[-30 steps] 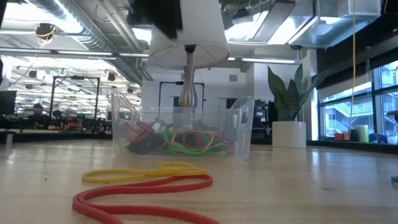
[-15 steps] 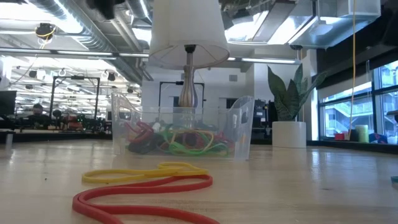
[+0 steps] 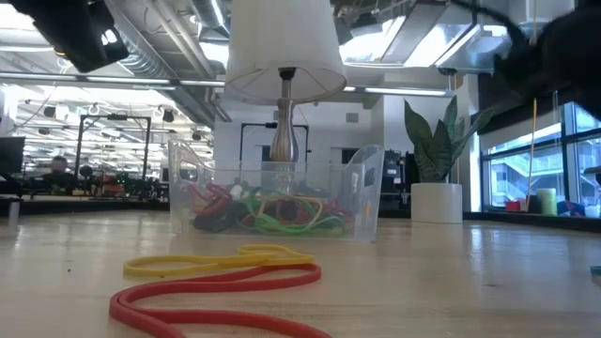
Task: Pick and place rubber bands into bin
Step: Put the right blue rubber band into the transparent bin, then put the black rubber band into the transparent bin
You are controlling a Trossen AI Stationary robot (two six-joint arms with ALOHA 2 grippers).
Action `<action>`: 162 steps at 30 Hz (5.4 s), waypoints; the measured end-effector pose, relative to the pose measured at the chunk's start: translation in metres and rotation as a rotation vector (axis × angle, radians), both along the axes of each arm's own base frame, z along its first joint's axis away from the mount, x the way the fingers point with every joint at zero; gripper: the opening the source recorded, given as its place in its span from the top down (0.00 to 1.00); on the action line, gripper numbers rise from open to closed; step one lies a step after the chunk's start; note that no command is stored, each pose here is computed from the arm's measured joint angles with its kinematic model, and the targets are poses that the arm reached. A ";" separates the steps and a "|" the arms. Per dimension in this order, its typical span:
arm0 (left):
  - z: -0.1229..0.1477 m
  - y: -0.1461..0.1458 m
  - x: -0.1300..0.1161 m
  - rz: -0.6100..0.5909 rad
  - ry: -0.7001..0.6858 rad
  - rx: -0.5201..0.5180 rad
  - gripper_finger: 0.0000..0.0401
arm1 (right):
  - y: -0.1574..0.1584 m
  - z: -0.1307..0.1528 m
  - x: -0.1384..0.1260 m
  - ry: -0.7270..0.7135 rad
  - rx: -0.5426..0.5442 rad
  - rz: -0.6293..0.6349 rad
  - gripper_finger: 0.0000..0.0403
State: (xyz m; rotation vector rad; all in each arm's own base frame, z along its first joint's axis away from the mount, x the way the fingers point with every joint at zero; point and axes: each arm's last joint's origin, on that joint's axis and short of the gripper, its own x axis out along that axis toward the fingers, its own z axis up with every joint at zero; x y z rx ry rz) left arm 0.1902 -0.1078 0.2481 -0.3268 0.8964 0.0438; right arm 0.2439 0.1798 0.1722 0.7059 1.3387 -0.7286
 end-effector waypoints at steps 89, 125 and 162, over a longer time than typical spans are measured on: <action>-0.001 0.019 -0.013 -0.100 -0.059 0.028 1.00 | 0.030 -0.026 0.015 -0.012 0.081 -0.235 1.00; -0.001 0.020 -0.013 -0.242 -0.096 0.217 1.00 | -0.059 0.110 0.139 -0.627 -0.397 -0.061 1.00; 0.002 0.011 -0.014 -0.256 -0.139 0.186 0.99 | -0.054 0.083 0.083 -0.627 -0.209 0.066 0.81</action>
